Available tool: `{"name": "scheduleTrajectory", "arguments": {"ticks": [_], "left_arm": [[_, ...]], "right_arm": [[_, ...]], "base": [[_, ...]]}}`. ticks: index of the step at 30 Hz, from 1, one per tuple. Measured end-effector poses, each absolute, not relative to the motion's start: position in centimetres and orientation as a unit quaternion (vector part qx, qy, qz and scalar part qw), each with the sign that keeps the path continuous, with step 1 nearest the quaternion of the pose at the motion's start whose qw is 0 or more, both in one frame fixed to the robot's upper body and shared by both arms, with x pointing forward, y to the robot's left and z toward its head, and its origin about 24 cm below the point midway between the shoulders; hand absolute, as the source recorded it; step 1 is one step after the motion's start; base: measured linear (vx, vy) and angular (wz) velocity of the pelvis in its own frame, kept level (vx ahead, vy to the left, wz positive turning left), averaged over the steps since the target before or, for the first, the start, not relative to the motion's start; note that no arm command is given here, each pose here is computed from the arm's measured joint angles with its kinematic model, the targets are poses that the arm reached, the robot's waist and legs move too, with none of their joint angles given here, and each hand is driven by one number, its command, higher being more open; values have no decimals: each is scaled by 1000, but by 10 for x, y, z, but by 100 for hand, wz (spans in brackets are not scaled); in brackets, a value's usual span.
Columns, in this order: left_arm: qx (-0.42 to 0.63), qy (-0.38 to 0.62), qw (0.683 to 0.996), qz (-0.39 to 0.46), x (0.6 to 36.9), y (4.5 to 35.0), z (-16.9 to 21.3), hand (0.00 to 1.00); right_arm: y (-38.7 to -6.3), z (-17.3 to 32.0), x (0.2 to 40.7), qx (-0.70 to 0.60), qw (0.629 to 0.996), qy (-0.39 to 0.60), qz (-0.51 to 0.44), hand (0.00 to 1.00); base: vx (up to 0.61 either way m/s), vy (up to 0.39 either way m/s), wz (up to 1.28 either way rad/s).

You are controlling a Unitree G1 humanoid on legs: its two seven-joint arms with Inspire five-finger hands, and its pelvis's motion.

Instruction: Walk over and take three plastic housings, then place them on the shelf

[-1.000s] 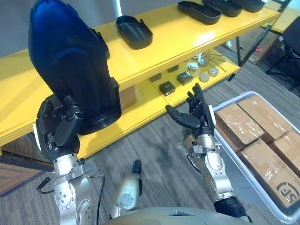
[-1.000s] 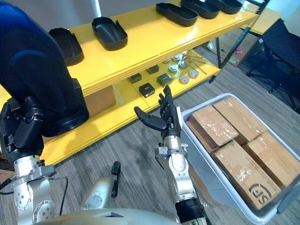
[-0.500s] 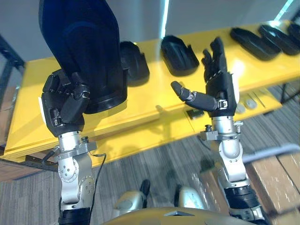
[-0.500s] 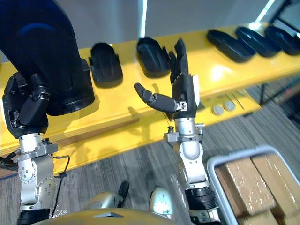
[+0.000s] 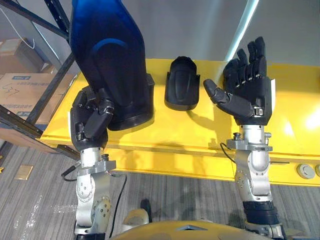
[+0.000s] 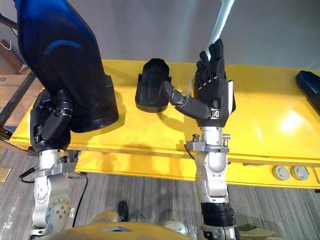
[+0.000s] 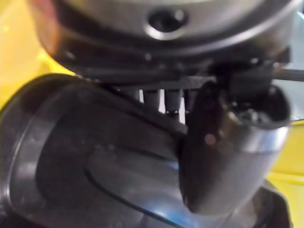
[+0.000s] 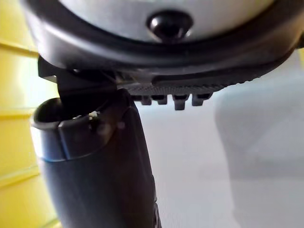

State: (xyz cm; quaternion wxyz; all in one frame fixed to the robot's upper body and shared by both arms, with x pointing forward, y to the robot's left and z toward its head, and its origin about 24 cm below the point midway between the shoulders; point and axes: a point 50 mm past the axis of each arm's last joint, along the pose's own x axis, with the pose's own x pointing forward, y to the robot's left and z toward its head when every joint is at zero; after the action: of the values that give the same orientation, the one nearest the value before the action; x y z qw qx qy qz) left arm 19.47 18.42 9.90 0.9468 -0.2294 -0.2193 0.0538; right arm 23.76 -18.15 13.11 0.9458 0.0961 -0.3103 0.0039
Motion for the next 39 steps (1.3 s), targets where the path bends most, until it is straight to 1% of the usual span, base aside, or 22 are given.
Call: {"name": "scheduleTrajectory", "arguments": {"ticks": [3, 5, 9, 11, 13, 16, 19, 21, 26, 28, 32, 36, 39], "left_arm": [[-229, -220, 947, 42, 196, 180, 100, 0], [-218, -212, 952, 40, 196, 179, 96, 0], [-201, -207, 957, 8, 199, 175, 91, 0], [-190, -191, 963, -16, 202, 173, 86, 0], [-170, -184, 968, -18, 202, 178, 85, 0], [-136, -199, 970, -39, 212, 183, 97, 0], [-138, -225, 963, -50, 221, 179, 109, 0], [-145, -230, 962, -39, 222, 179, 112, 0], [-161, -175, 971, 13, 223, 170, 98, 0], [-160, -165, 973, 31, 223, 171, 95, 0], [-166, -140, 973, 77, 224, 185, 91, 0], [-176, -111, 970, 122, 229, 201, 78, 0], [-189, -88, 964, 164, 242, 215, 67, 0]], "right_arm": [[-182, 125, 238, 98, 950, -298, 0, 100], [-180, 119, 246, 124, 951, -282, 8, 100], [-184, 112, 242, 140, 950, -279, -5, 100], [-179, 95, 233, 175, 952, -248, -42, 100], [-168, 86, 231, 191, 954, -226, -39, 100], [-159, 86, 231, 172, 959, -226, -23, 100], [-159, 88, 231, 158, 960, -230, -22, 100], [-159, 89, 232, 157, 960, -232, -21, 100], [-169, 95, 231, 147, 958, -246, -27, 100], [-172, 103, 228, 142, 955, -260, -19, 100], [-170, 115, 225, 118, 952, -281, 31, 100], [-163, 112, 226, 125, 954, -268, 59, 100], [-157, 109, 228, 130, 957, -248, 82, 100]], "base": [[-50, 20, 30], [-68, 55, -31], [1, 372, -63], [-55, 385, -29], [-55, 314, -35], [-52, 204, 8], [-73, 69, 32], [-20, -12, 10], [-32, -34, 0], [-36, -42, -2], [-47, -11, 2], [-32, 12, 1], [-23, 8, 4]]}}
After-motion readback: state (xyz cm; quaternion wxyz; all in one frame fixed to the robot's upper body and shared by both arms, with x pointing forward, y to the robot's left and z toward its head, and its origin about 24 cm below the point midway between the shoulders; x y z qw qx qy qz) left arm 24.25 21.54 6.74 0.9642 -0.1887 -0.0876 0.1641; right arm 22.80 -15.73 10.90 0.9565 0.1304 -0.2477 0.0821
